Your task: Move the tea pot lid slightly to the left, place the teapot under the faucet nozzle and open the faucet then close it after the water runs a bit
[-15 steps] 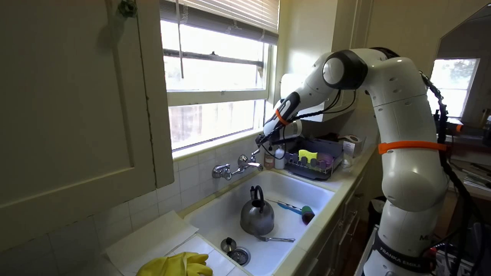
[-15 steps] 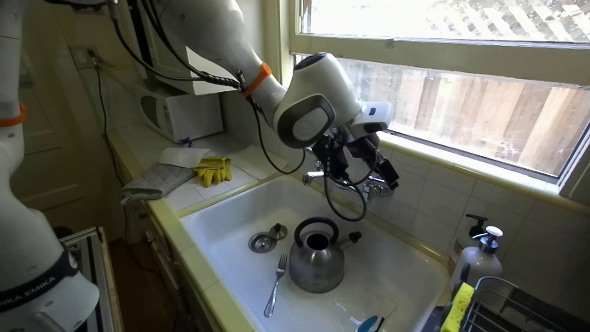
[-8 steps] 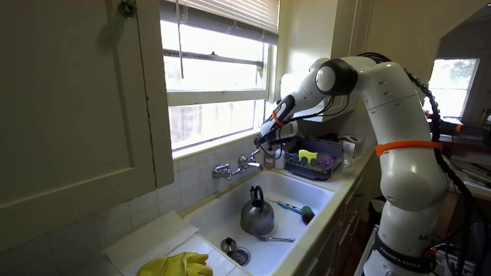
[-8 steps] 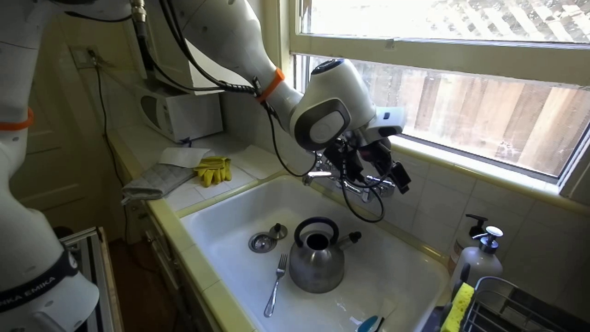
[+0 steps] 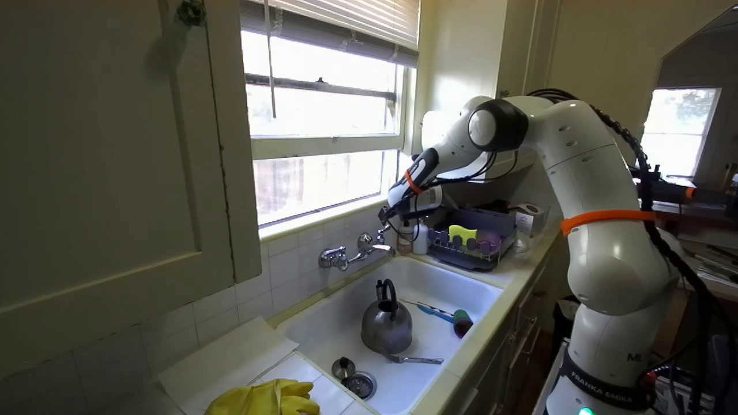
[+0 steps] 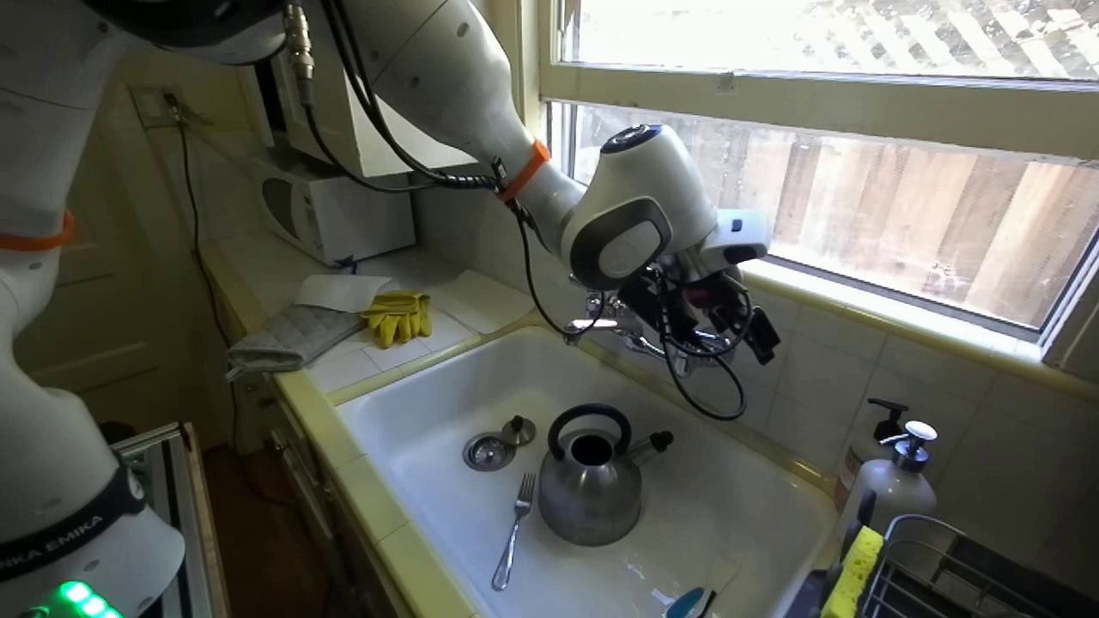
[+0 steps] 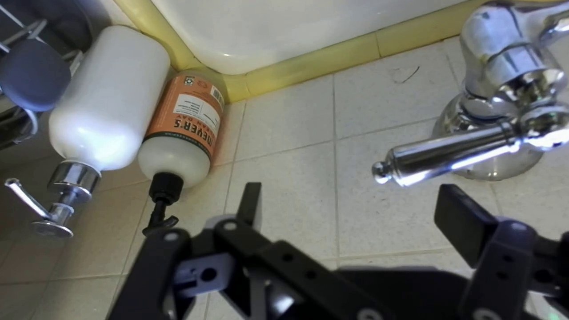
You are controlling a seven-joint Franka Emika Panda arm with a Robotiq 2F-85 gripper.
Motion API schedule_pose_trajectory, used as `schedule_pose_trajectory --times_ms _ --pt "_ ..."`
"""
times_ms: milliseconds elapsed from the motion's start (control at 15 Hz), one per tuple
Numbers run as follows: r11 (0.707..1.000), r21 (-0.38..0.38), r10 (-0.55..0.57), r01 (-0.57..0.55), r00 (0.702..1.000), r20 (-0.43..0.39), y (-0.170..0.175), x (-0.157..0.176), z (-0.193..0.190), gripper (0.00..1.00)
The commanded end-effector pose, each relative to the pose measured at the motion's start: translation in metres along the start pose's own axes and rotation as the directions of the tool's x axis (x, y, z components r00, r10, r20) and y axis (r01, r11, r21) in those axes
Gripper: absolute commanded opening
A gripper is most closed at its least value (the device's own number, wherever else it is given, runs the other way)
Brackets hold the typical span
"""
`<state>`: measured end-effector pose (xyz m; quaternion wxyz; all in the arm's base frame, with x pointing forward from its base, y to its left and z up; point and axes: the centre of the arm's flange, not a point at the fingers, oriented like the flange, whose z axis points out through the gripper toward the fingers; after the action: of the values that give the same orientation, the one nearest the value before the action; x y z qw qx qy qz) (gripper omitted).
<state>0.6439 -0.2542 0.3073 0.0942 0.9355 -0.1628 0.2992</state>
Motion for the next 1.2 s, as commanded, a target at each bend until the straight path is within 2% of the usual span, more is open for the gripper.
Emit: schedule_pose_trajectory --times_ms 0,600,1133 --pt "1.0 0.007 -0.025 0.025 0.999 0.035 0.0058 0.0111 0.0151 1.0" --pt "0.997 0.013 -0.076 0.075 0.989 0.124 0.0073 0.0177 0.02 1.0" --pt "0.993 0.022 -0.122 0.12 0.979 0.164 0.0043 0.0186 0.018 1.0"
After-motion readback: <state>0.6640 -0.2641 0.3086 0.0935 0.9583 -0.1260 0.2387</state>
